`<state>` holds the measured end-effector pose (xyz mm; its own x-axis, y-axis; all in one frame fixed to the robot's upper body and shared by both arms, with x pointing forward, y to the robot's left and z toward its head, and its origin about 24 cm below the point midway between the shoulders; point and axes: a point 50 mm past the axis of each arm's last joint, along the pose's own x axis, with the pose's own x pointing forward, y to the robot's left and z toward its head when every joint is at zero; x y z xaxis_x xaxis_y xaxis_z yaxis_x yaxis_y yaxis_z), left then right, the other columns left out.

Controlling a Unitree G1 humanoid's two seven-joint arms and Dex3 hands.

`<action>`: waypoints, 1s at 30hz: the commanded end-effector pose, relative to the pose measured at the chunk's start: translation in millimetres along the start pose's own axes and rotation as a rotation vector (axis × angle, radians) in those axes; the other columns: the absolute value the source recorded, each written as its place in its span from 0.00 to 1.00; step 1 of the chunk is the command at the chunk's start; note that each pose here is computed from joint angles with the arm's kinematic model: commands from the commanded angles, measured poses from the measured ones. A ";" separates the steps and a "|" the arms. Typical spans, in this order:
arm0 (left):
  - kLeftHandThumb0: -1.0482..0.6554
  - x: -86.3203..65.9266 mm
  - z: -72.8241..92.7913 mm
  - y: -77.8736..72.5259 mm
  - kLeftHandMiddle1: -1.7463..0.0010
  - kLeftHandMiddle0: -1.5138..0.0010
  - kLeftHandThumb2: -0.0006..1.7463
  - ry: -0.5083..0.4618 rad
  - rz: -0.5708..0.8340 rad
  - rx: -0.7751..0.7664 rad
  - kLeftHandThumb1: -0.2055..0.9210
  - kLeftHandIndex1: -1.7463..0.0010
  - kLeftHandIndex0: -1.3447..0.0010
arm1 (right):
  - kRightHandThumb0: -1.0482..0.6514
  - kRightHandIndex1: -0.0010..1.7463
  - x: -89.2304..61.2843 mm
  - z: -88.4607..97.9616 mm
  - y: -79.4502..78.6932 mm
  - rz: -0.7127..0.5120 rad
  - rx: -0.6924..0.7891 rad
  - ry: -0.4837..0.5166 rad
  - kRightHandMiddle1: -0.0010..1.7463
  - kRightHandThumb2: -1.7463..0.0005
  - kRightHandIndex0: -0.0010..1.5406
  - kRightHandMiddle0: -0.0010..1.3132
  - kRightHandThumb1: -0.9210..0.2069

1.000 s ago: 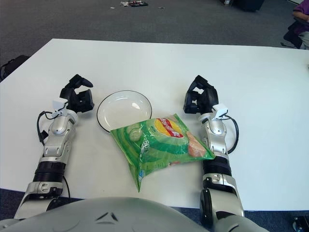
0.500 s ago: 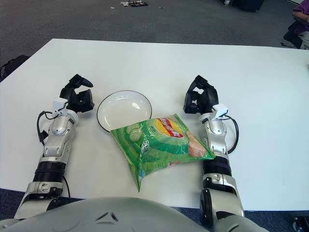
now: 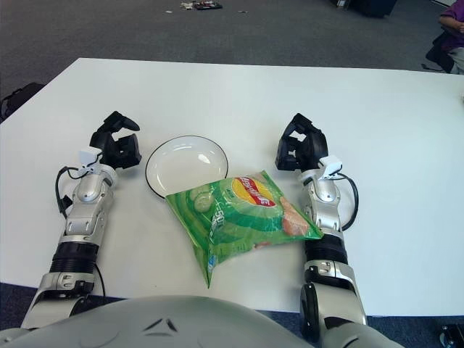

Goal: Put the snack into the plate.

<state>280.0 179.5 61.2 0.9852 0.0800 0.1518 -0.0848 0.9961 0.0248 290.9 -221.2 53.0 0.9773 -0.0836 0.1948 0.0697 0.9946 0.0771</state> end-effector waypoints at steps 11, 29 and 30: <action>0.35 -18.7 -28.5 5.2 0.00 0.21 0.68 0.131 0.059 -0.034 0.55 0.00 0.60 | 0.34 1.00 -30.6 -28.6 -6.3 -0.150 0.077 0.198 1.00 0.27 0.70 0.45 0.51; 0.36 1.1 -2.1 7.2 0.00 0.22 0.66 0.039 0.093 -0.001 0.58 0.00 0.62 | 0.52 1.00 -0.4 24.6 4.3 -0.047 -0.005 0.068 1.00 0.40 0.36 0.28 0.34; 0.36 3.8 0.3 7.1 0.00 0.22 0.66 0.029 0.097 -0.003 0.58 0.00 0.62 | 0.54 1.00 1.3 26.6 4.4 -0.049 -0.008 0.065 1.00 0.39 0.34 0.28 0.34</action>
<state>282.4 185.3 67.5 0.9781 0.1424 0.1515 -0.1468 0.9890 0.0182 282.4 -220.7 74.1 0.9842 -0.1261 0.1245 0.1171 0.9901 0.0775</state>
